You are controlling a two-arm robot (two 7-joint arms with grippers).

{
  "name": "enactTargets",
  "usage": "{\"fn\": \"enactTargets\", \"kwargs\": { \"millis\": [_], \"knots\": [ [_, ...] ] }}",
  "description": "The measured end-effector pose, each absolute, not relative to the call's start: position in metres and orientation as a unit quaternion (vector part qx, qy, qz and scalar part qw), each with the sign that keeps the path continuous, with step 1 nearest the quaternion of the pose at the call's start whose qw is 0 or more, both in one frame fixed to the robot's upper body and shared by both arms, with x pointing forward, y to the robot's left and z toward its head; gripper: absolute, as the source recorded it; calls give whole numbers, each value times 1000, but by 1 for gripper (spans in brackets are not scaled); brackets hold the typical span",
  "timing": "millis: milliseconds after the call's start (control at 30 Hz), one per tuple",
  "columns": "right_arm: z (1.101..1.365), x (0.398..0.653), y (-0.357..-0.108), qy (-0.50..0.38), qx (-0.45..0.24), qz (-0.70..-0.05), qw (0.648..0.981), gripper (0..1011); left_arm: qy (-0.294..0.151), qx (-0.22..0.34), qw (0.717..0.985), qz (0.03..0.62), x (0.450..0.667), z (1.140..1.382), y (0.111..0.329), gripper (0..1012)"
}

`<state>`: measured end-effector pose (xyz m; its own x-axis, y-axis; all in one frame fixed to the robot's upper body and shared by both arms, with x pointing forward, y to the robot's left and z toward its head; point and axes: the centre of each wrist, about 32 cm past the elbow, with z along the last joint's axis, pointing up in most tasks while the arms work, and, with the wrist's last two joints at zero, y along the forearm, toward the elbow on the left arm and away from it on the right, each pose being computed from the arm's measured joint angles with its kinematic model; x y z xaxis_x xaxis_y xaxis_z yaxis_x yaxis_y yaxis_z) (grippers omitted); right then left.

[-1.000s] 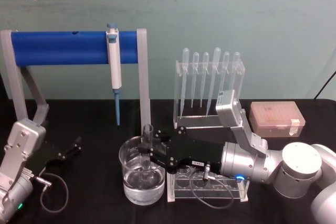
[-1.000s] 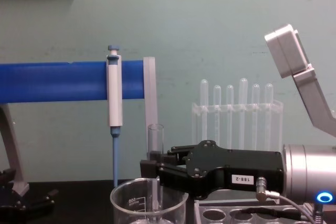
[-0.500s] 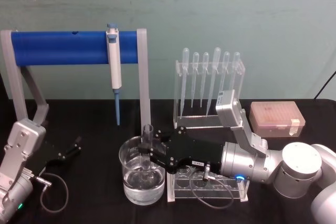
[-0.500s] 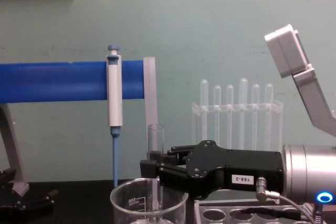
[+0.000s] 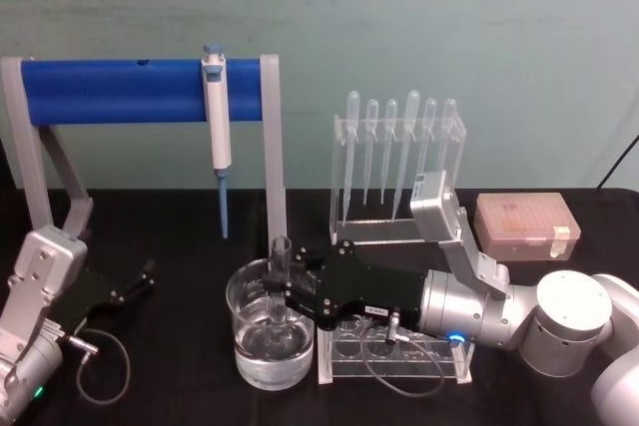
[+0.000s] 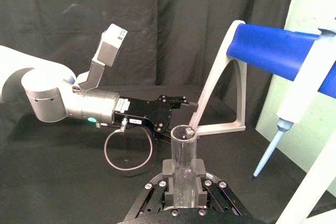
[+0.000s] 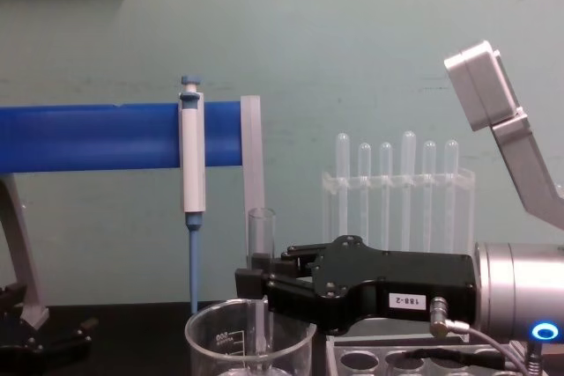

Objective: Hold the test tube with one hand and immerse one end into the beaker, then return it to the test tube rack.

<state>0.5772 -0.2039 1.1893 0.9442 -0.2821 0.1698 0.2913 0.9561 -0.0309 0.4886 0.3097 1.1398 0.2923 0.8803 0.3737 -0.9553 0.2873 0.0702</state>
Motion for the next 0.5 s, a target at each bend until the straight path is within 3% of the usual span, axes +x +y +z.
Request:
{"fn": "enactTargets", "kwargs": {
  "millis": [500],
  "knots": [
    [1189,577,-204,-82,-28,-145,986,224,-132,141,791,580,489,1140,310,1000]
  ]
}}
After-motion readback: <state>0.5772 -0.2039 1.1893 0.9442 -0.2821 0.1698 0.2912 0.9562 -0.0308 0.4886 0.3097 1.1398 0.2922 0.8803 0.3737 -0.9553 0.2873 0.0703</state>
